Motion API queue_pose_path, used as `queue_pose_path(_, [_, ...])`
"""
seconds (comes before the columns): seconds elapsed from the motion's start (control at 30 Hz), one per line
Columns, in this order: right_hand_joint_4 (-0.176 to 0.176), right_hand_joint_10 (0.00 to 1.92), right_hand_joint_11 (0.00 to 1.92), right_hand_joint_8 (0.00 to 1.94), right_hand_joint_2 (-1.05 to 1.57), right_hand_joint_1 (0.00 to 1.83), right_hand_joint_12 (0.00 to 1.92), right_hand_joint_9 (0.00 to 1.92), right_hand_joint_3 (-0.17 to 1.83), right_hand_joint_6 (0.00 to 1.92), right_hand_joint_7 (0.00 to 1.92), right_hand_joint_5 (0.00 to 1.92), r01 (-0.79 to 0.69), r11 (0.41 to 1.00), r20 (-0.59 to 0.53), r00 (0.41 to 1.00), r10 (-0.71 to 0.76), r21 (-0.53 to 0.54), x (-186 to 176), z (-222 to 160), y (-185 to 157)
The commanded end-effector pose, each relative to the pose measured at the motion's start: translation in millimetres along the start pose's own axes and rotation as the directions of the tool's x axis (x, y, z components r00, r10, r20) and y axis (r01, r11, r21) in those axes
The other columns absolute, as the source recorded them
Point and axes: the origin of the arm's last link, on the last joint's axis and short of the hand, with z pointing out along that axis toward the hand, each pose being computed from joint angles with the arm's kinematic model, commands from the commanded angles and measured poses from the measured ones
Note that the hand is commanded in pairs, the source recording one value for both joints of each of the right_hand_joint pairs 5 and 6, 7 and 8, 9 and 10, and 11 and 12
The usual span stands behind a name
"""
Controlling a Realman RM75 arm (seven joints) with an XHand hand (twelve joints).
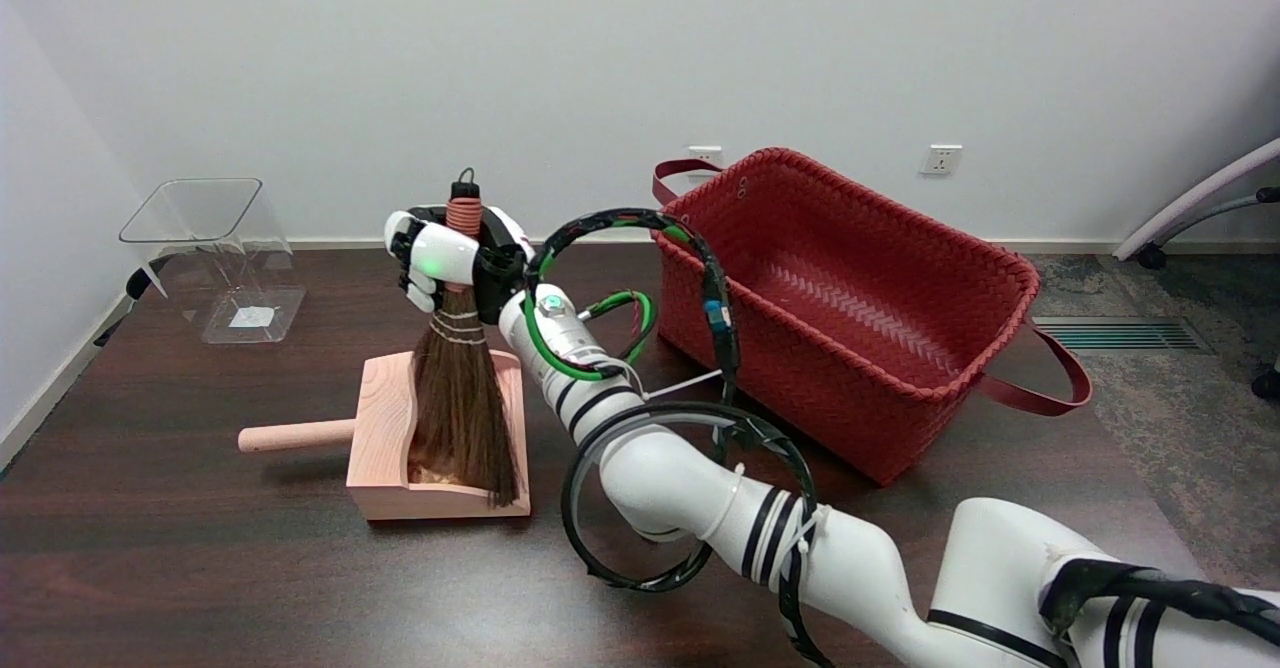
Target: Sweep the paper balls into the dustpan.
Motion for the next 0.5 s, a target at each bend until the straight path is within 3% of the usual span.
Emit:
queue_pose_path(0.03, [0.0,1.92,1.92,1.92,0.71,1.11,1.92,1.92,1.27,1.92,1.92,1.92,0.009,0.999,0.076,0.997,-0.013,0.05,-24,7,-20])
queue_pose_path(0.2, [0.0,1.92,1.92,1.92,0.72,1.11,1.92,1.92,1.26,1.92,1.92,1.92,0.245,0.961,0.064,0.965,-0.254,0.125,-23,7,-29])
queue_pose_path(0.3, [0.0,1.92,1.92,1.92,0.74,1.11,1.92,1.92,1.26,1.92,1.92,1.92,0.418,0.895,0.041,0.902,-0.429,0.158,-22,5,-33])
queue_pose_path(0.5, [0.0,1.92,1.92,1.92,0.72,1.12,1.92,1.92,1.27,1.92,1.92,1.92,0.695,0.692,-0.038,0.71,-0.703,0.197,-14,-4,-41])
